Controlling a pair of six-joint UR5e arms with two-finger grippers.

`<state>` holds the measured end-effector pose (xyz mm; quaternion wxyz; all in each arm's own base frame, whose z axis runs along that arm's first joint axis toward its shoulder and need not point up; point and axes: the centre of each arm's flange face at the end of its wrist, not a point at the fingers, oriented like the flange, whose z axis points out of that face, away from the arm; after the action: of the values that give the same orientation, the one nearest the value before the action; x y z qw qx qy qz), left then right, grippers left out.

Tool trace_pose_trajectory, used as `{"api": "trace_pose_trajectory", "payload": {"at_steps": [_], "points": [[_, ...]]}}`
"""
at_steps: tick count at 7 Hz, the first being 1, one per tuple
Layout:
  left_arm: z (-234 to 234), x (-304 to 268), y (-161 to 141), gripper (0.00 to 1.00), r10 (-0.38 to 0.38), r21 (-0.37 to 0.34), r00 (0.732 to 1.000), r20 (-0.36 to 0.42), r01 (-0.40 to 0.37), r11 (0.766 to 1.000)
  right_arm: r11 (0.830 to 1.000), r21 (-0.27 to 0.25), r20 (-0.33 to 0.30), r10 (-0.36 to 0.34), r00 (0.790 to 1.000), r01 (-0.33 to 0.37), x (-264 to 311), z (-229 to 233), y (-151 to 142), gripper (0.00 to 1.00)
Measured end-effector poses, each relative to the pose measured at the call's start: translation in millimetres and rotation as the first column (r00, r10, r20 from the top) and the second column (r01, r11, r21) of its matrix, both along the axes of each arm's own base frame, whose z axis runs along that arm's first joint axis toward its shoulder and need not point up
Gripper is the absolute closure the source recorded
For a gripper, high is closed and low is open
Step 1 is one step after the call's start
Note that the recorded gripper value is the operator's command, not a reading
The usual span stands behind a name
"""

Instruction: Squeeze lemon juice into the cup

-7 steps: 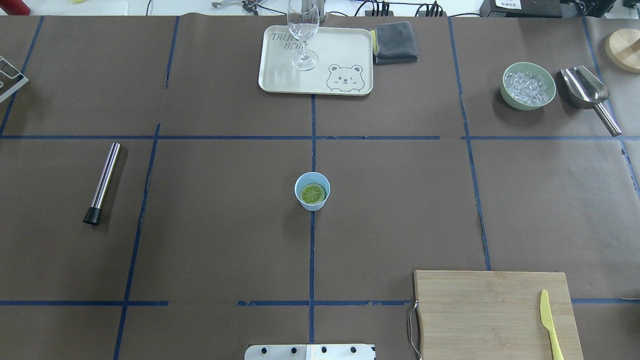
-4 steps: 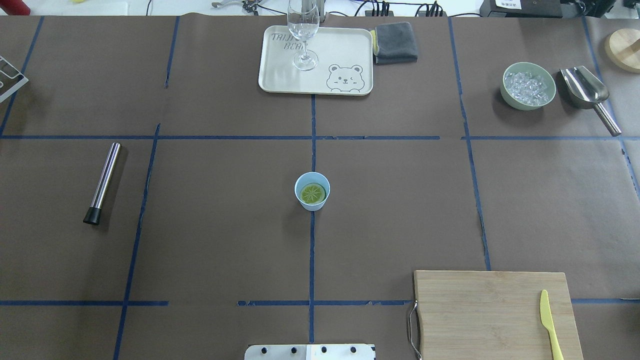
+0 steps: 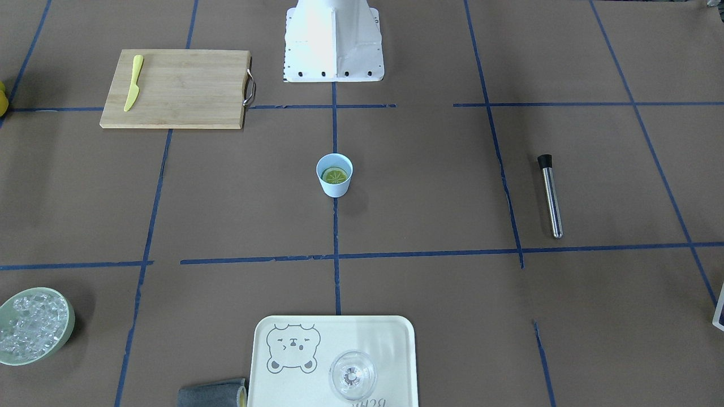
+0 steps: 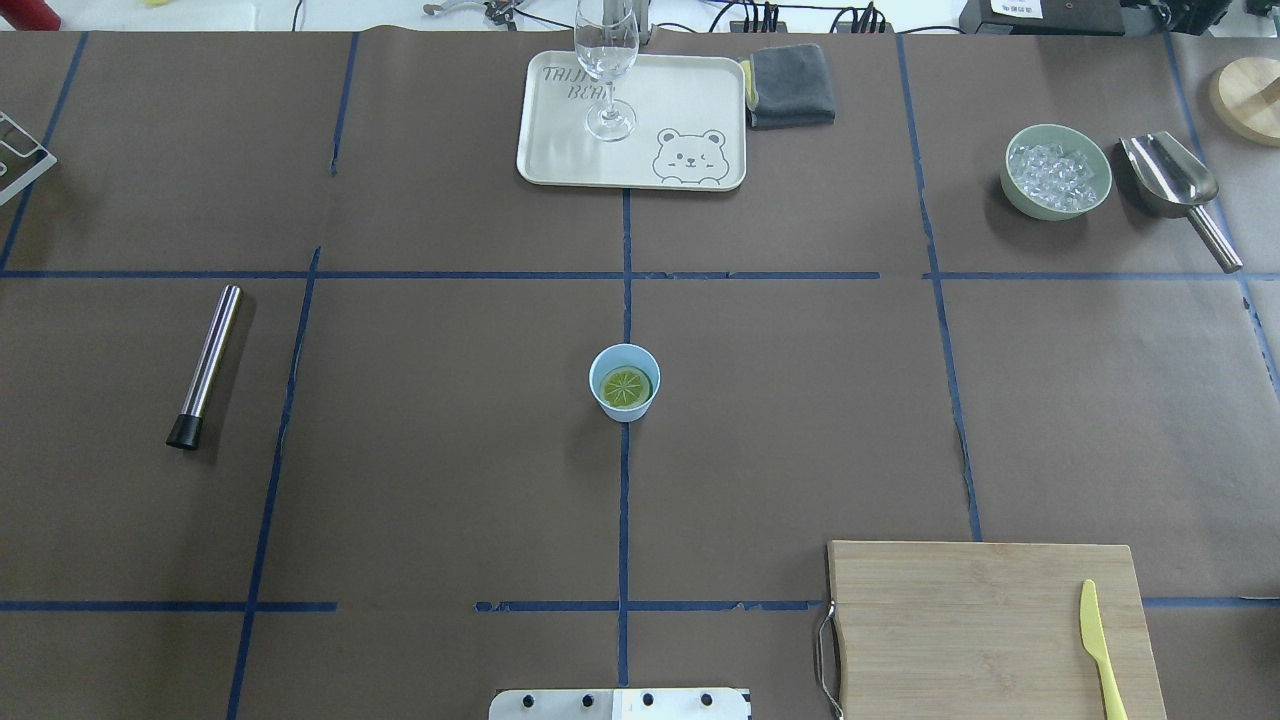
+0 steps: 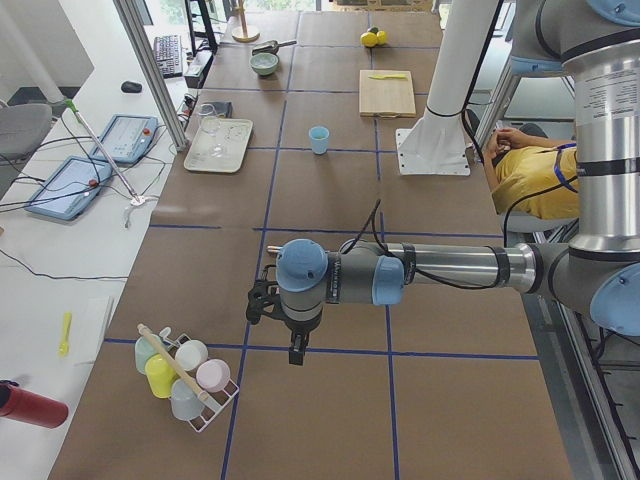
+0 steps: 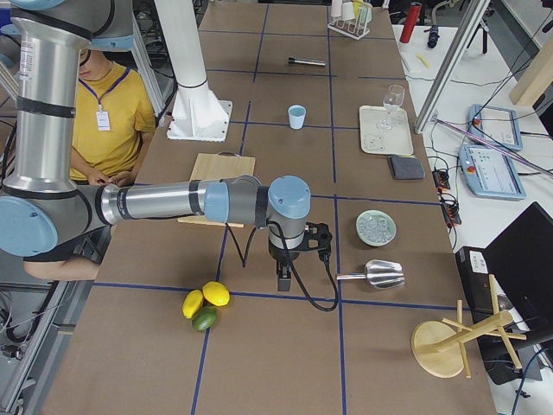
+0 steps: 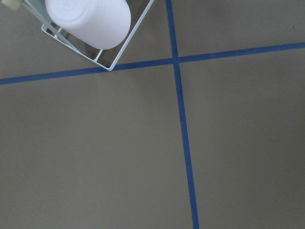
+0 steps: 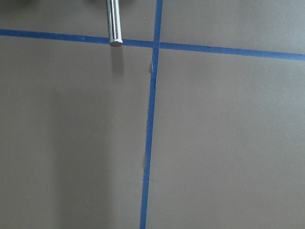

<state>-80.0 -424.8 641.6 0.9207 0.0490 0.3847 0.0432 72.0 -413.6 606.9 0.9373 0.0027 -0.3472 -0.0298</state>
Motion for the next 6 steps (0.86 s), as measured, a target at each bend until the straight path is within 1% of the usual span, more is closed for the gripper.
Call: {"api": "trace_pose_trajectory", "payload": {"at_steps": [3,4,6], "points": [[-10,-1,3,0.00,-0.004,0.018,1.000,0.003,0.004,1.000,1.000,-0.014,0.001,0.004,1.000,-0.004,0,4,3,0.00],[-17,-2,7,0.00,-0.006,0.029,1.000,0.003,0.006,1.000,1.000,-0.022,0.002,0.005,1.000,-0.005,0,7,6,0.00],[-18,-2,17,0.00,-0.009,0.028,1.000,0.002,0.009,1.000,0.999,-0.034,0.005,0.006,1.000,-0.006,0,12,12,0.00]]}}
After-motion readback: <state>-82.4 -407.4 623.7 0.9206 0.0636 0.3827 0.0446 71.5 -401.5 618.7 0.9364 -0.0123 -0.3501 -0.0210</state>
